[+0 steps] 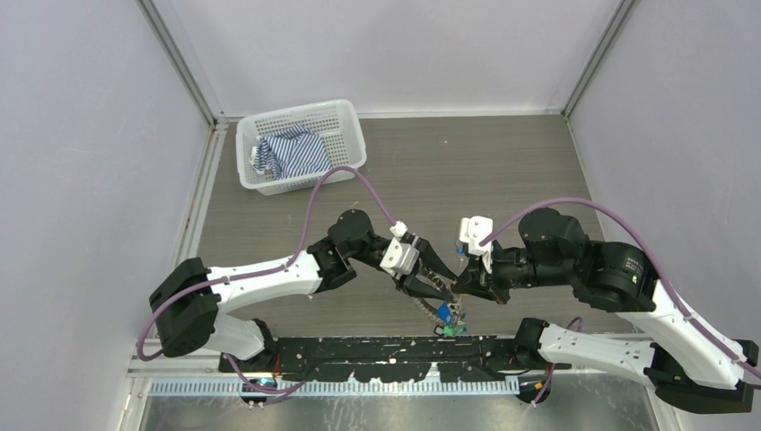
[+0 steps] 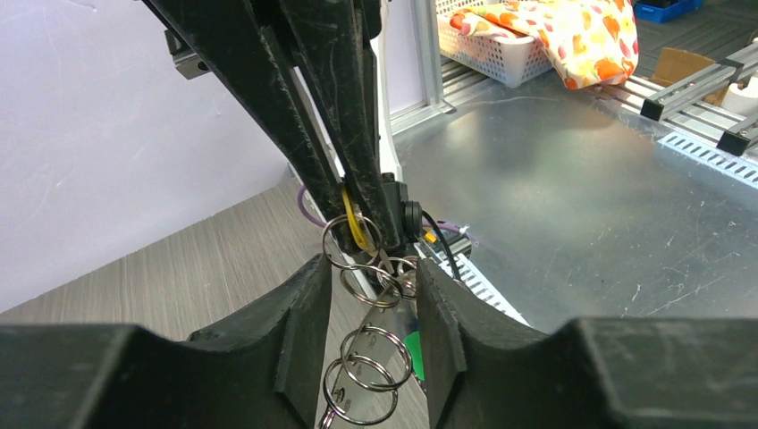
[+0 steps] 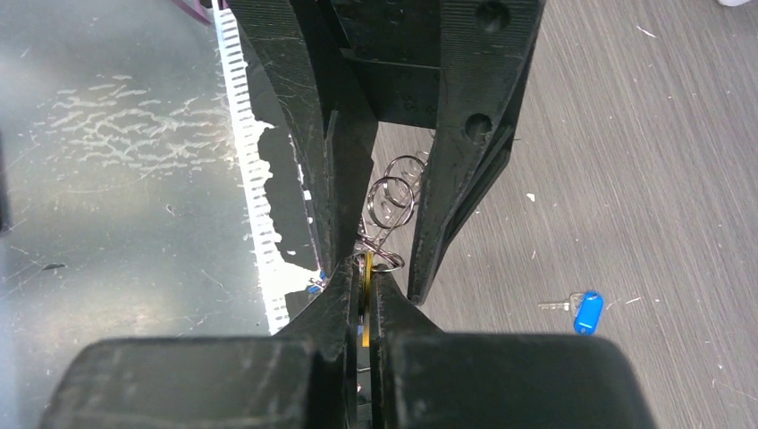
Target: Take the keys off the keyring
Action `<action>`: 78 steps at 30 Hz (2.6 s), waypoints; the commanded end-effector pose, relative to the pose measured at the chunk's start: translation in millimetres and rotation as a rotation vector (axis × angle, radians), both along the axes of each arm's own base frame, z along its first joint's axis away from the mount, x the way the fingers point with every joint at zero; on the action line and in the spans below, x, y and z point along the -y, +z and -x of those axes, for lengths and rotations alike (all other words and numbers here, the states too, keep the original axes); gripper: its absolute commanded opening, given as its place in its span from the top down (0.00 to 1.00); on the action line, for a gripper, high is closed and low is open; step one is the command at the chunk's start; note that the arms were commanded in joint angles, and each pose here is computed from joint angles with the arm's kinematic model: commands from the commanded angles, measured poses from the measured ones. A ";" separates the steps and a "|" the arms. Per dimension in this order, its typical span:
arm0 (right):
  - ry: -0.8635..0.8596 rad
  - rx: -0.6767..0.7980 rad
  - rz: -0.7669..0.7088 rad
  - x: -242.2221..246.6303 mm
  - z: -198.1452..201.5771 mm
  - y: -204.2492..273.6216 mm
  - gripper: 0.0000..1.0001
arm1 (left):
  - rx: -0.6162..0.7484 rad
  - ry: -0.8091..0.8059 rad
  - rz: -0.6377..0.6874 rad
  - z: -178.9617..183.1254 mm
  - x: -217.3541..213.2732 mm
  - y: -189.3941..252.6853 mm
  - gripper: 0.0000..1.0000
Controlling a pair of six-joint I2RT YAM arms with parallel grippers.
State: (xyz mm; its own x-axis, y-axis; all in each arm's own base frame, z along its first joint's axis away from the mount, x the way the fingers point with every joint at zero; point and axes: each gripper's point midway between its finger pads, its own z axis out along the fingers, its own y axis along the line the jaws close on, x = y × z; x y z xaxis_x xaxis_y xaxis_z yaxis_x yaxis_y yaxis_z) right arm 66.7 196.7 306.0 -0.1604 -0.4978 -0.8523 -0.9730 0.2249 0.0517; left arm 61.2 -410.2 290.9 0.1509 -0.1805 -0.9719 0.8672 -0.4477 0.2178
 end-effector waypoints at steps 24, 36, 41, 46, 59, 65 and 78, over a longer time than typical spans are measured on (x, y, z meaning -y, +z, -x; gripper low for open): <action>0.003 0.098 -0.184 -10.5 -4.3 45.8 0.99 | -0.016 0.047 0.083 -6.4 1.1 14.4 0.64; -0.028 0.155 -0.199 -4.4 -10.7 53.9 0.99 | -0.035 0.047 0.059 -2.1 3.8 3.7 0.63; -0.004 0.137 -0.213 -10.1 -7.5 56.0 0.99 | -0.029 0.059 0.066 -4.4 5.4 2.9 0.63; 0.010 0.119 -0.211 -12.0 -4.6 53.5 0.99 | -0.025 0.068 0.090 -5.1 5.4 8.6 0.66; -0.018 0.110 -0.129 -7.2 -10.8 33.7 0.99 | -0.089 0.264 0.018 -33.9 7.2 0.6 1.00; -0.042 0.087 -0.019 -3.6 -17.7 7.3 0.99 | -0.106 0.581 -0.028 -82.5 -0.7 -3.6 1.00; -0.139 0.151 0.048 3.7 -41.2 -25.7 0.99 | 0.000 1.017 -0.011 -138.8 -37.4 -10.3 1.00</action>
